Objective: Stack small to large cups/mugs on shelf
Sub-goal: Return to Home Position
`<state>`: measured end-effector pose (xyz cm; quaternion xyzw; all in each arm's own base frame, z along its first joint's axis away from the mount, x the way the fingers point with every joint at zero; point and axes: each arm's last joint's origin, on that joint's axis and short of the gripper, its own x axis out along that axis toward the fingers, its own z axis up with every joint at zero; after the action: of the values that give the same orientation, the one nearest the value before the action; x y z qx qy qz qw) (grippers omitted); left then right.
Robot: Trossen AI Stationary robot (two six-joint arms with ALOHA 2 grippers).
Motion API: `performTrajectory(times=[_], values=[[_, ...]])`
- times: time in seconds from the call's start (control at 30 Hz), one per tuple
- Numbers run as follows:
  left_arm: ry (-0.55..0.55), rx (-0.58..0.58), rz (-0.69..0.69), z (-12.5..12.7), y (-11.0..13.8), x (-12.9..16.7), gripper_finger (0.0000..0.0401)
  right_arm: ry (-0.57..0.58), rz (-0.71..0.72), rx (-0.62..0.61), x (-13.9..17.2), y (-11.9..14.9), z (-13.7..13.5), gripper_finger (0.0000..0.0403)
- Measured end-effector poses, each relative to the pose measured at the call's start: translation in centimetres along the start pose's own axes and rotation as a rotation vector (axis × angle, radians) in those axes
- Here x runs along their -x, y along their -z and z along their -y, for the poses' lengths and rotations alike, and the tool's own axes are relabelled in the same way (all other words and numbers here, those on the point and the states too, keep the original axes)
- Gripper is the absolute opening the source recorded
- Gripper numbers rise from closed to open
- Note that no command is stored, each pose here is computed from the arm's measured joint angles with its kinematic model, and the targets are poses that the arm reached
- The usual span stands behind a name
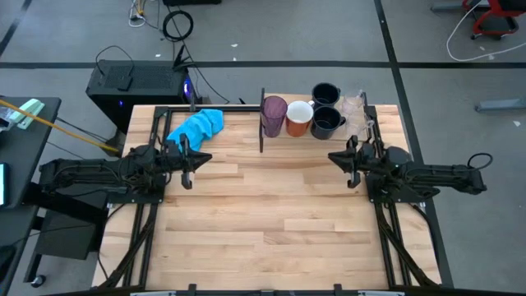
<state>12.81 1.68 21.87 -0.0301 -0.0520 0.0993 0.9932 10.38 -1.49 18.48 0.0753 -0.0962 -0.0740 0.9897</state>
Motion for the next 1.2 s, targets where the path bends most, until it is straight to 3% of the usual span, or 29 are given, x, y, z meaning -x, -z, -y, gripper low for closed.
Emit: performTrajectory(times=[0.33,1.2], values=[[0.000,-0.180,-0.010,-0.01,0.09,0.00,0.0039,0.010,-0.068,0.028,0.00,0.66,0.11,0.0035],[0.000,-0.179,-0.009,-0.01,0.09,0.00,0.0035,0.010,-0.068,0.028,0.00,0.65,0.11,0.0035]])
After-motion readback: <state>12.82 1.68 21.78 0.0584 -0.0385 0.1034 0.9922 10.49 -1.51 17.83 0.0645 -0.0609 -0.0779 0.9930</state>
